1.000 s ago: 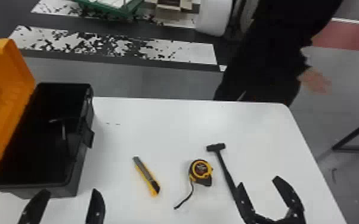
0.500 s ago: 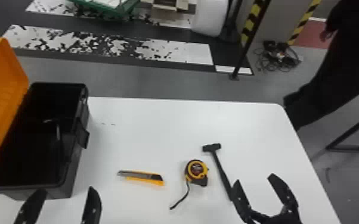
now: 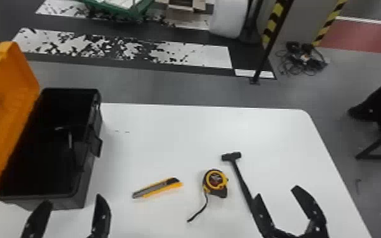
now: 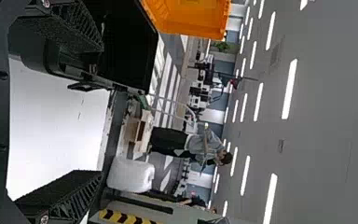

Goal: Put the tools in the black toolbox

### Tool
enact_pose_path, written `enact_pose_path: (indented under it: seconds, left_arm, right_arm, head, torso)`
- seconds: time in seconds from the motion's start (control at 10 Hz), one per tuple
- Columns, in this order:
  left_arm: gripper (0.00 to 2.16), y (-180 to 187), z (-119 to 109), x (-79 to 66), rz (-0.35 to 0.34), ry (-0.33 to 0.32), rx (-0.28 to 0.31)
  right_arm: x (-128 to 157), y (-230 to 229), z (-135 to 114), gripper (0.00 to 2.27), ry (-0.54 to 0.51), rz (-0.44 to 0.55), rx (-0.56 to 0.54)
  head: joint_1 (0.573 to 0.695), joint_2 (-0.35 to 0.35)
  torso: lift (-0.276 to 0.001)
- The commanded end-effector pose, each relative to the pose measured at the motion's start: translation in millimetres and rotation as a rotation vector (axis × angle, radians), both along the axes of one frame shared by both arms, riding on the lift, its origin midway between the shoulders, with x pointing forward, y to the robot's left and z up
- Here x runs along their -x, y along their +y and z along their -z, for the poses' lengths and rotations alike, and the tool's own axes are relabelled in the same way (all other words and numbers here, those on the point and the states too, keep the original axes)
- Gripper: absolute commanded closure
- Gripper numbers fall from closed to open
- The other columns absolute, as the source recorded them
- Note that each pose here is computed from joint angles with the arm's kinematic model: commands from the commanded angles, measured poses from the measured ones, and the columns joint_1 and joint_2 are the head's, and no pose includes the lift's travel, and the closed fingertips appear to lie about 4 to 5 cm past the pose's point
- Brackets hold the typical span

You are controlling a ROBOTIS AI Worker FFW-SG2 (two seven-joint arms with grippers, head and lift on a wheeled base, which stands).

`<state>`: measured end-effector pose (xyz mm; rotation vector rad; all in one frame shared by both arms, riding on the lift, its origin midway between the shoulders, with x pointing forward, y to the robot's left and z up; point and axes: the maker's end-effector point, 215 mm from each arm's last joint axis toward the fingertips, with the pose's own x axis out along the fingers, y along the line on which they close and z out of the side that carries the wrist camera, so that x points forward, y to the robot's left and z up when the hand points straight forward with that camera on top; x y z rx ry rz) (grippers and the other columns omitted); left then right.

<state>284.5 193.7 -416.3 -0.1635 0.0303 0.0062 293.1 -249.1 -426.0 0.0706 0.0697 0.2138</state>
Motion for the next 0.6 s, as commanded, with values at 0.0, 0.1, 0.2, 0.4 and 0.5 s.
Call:
enact_pose_path:
  seconds: [0.0, 0.1, 0.2, 0.4, 0.5]
  left_arm:
    - [0.06, -1.3, -2.4, -4.0, 0.001, -0.008, 0.001]
    - [0.06, -2.1, -2.7, -3.5, 0.002, -0.008, 0.003]
    - [0.06, -2.9, -3.6, -3.6, 0.002, -0.010, -0.001]
    - [0.06, -7.3, -6.4, -1.3, 0.001, -0.020, -0.056]
    - [0.07, -8.0, -6.6, -1.0, 0.002, -0.021, -0.060]
  right_arm:
    - [1.1, 1.5, -2.9, 0.09, -0.004, -0.002, -0.001]
    - [1.8, 1.5, -2.5, 0.09, -0.002, -0.002, -0.001]
    - [3.0, 2.4, -2.2, 0.09, 0.000, -0.005, -0.002]
    - [1.9, 4.8, -8.1, 0.09, -0.010, -0.017, 0.009]
    - [2.5, 6.9, -9.1, 0.09, -0.011, -0.026, 0.016]
  head:
    - [0.695, -0.116]
    - [0.695, -0.114]
    - [0.695, -0.114]
    - [0.695, -0.114]
    - [0.695, -0.114]
  torso:
    - [-0.039]
    - [-0.039]
    - [-0.039]
    - [-0.039]
    - [-0.039]
